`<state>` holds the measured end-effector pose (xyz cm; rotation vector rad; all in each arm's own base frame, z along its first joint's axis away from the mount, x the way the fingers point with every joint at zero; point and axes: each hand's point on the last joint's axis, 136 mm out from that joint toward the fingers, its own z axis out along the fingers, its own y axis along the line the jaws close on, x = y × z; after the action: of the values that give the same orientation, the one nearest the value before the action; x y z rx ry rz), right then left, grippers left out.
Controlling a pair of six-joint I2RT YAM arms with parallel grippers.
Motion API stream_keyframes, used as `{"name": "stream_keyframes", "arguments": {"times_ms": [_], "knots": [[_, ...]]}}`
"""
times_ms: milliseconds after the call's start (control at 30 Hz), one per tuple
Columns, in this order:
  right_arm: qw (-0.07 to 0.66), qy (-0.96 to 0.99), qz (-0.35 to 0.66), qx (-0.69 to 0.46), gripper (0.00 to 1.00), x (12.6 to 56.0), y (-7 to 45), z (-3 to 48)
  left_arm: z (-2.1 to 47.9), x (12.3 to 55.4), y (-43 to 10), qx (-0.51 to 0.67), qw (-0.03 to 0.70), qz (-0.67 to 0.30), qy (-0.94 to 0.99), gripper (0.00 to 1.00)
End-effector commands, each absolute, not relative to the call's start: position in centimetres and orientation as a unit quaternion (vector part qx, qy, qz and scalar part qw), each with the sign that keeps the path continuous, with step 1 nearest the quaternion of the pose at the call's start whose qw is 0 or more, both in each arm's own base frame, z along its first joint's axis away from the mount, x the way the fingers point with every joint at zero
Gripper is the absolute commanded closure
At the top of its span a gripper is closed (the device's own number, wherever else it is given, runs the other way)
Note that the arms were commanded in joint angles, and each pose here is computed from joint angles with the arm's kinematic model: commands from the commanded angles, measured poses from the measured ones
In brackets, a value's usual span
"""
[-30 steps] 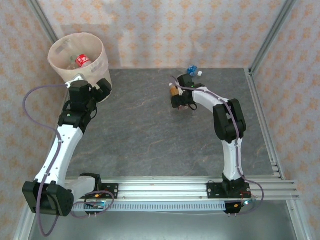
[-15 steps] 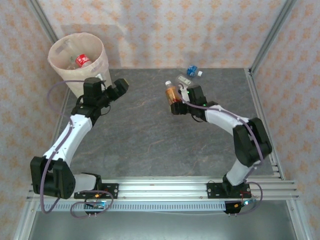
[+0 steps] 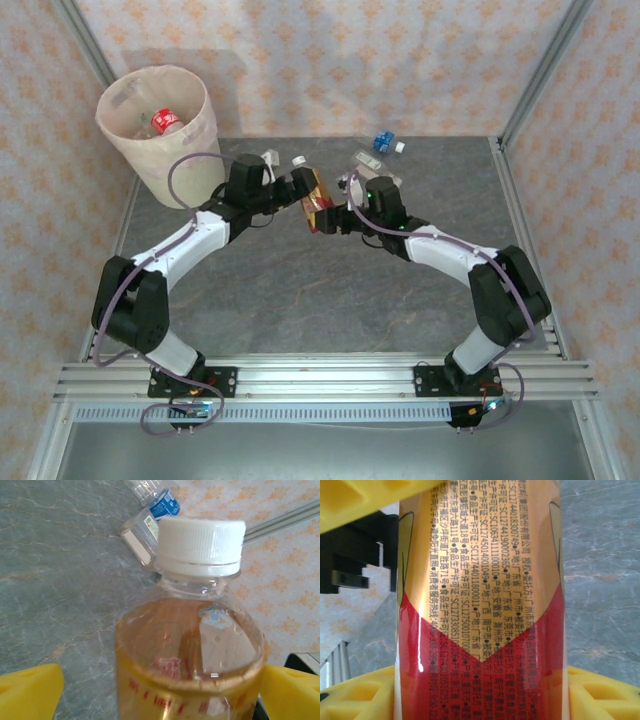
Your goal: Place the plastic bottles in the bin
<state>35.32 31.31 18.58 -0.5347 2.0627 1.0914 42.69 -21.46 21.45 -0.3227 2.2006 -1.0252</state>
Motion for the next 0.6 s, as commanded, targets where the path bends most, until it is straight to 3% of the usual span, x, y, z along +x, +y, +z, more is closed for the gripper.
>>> {"name": "stream_keyframes", "arguments": {"times_ms": [0,167,567], "knots": [[0.383,0.770,0.456,-0.230,0.45,35.0,32.7,21.4,23.2,43.5,-22.4,-0.117,0.354,-0.413,0.831,0.00],[0.379,0.766,0.461,-0.236,0.44,34.5,33.2,21.6,22.1,43.3,-22.8,-0.102,0.348,-0.365,0.857,0.01],[0.388,0.763,0.459,-0.237,0.39,34.3,32.9,22.5,21.8,43.2,-23.0,-0.099,0.338,-0.347,0.869,0.32]]}}
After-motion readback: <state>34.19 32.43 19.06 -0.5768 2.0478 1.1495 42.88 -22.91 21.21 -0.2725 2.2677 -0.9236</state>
